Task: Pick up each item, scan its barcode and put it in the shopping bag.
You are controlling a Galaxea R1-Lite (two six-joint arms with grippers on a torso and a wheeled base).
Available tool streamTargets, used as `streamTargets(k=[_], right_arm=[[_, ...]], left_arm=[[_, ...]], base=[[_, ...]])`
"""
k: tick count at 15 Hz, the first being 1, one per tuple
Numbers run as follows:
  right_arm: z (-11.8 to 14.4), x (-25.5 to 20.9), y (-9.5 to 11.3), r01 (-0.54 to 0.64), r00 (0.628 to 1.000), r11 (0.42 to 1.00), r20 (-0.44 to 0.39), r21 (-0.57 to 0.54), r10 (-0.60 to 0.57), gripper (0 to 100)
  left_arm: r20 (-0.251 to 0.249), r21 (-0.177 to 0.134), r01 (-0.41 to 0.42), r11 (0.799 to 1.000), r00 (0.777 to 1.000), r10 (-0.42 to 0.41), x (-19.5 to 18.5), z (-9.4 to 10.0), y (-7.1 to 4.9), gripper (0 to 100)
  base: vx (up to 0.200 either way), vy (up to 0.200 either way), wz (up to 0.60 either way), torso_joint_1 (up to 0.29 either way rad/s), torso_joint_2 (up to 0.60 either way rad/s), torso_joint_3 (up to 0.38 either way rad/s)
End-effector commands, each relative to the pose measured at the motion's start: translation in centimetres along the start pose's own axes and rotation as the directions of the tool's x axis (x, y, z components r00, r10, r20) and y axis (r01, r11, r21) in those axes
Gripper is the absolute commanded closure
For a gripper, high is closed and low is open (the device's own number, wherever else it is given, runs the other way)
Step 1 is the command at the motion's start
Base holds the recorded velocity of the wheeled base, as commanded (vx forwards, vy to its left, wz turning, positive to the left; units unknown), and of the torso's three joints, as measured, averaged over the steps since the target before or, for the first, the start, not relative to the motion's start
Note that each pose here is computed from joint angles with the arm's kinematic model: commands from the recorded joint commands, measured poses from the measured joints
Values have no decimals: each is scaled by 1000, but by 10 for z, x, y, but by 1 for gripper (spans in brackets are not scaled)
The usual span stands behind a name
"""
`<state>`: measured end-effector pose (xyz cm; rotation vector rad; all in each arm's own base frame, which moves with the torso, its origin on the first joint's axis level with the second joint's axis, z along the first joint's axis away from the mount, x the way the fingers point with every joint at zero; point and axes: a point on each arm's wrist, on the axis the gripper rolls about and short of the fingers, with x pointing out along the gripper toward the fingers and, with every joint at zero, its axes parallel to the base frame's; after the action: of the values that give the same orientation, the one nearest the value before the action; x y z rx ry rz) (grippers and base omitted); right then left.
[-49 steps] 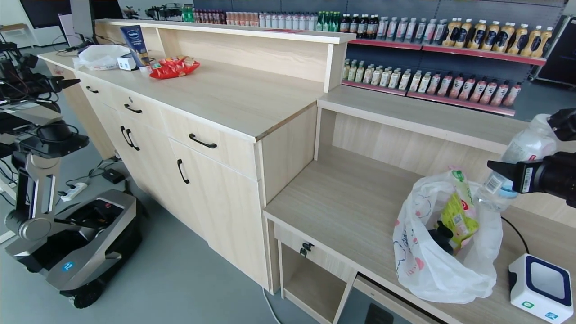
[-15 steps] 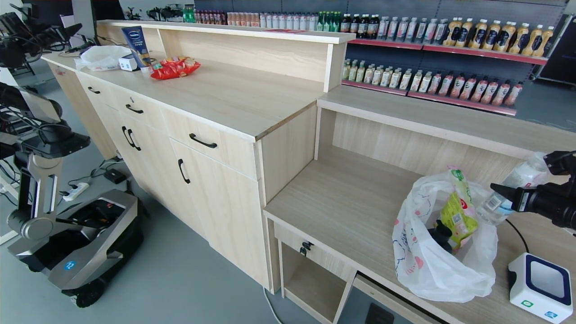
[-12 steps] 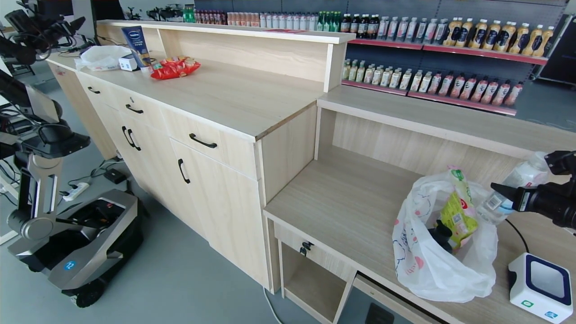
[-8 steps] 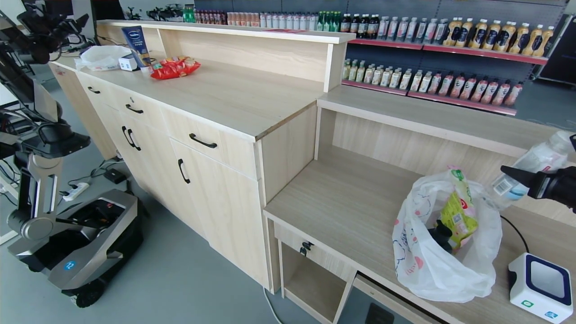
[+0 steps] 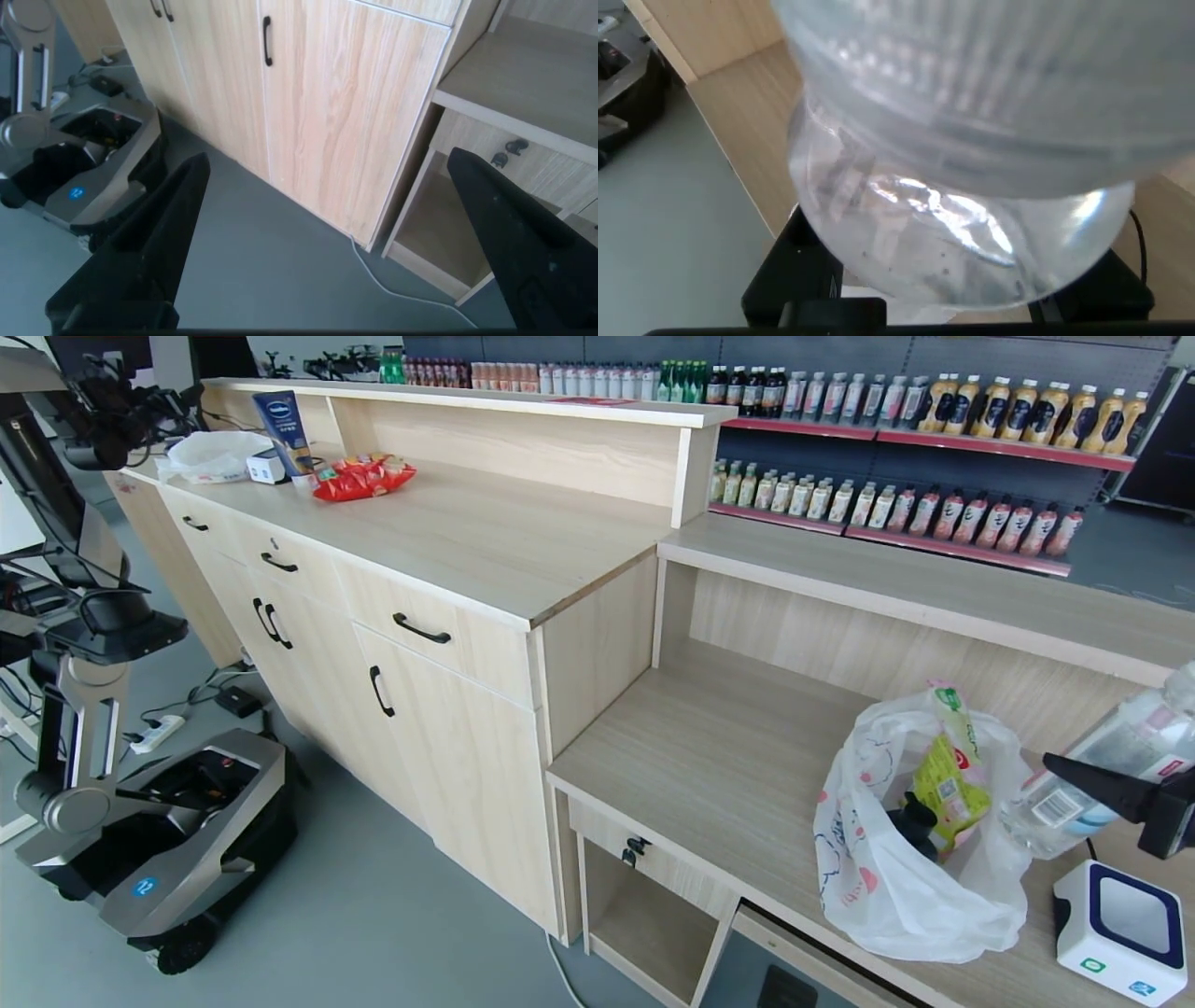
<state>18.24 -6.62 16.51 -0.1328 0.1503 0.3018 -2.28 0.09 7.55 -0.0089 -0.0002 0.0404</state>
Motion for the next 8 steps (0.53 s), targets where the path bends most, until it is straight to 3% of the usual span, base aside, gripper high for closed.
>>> streamTargets(k=[1,4,8], right_arm=[[-12,-1,4,-11,999,1000,-44,8,12,100],[-33,14,-11,-17,993,999,-116,-30,13,100],[-42,21,-21,-2,993,999,-119,-36,-2,100]], left_arm=[[0,0,-1,1000,1000,1,0,0,0,0],[0,0,-1,1000,1000,1,0,0,0,0],[0,0,-1,1000,1000,1,0,0,0,0]], base=[[0,0,0,0,0,0],[0,0,0,0,0,0],[0,0,0,0,0,0]])
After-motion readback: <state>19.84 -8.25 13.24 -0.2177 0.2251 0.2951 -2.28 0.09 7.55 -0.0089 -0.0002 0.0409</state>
